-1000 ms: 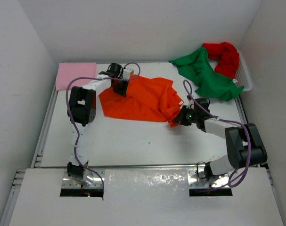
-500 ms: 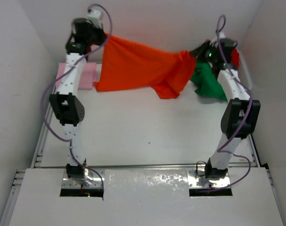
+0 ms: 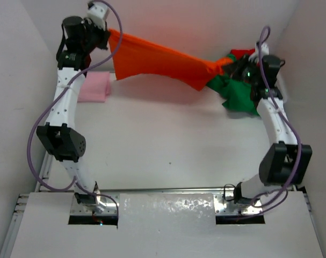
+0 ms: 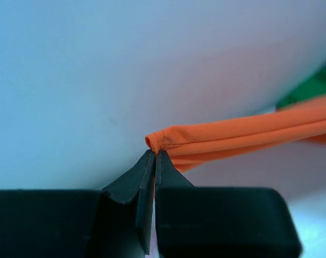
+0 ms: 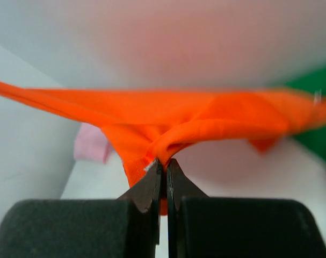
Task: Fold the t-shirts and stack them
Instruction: Flatten out the tshirt, then fold the flattened tshirt in 1/3 of the way
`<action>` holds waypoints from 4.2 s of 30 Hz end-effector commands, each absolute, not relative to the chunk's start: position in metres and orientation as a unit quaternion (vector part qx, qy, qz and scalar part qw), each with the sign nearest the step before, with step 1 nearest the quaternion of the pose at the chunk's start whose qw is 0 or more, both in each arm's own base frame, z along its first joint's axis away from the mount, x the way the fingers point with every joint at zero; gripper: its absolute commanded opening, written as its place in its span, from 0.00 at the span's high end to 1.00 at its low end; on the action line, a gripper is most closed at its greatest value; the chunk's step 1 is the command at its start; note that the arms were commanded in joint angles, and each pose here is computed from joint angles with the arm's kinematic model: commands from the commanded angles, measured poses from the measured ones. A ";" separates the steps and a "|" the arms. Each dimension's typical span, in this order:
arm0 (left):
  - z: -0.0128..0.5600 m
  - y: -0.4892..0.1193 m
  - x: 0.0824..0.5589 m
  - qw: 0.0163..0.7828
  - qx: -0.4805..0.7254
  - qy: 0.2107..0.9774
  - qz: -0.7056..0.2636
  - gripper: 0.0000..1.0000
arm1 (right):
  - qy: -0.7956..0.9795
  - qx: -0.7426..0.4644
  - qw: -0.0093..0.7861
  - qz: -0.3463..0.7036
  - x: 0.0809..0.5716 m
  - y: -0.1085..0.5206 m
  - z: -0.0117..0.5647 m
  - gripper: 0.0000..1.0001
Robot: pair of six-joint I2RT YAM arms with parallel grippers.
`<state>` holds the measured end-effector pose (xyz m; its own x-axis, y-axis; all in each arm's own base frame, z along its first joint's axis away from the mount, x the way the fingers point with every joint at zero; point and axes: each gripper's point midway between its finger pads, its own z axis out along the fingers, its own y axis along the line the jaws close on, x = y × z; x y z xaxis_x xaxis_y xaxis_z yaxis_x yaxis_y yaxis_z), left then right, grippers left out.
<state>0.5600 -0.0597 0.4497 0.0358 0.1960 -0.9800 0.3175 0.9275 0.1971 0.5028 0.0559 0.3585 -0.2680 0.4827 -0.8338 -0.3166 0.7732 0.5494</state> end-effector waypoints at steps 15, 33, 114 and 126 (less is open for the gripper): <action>0.109 -0.007 0.274 0.255 0.331 0.908 -0.004 1.00 | 0.919 0.072 0.262 0.284 0.167 0.128 0.021 1.00; 0.106 -0.005 0.273 0.205 0.291 0.934 -0.019 1.00 | 0.945 0.001 0.191 0.266 0.200 0.141 0.051 1.00; 0.083 0.019 0.328 0.333 0.172 0.927 0.030 1.00 | 0.866 0.054 0.399 0.295 0.313 0.126 0.077 1.00; 0.068 0.026 0.372 0.330 0.135 0.933 0.036 1.00 | 0.872 0.042 0.394 0.287 0.379 0.129 0.070 1.00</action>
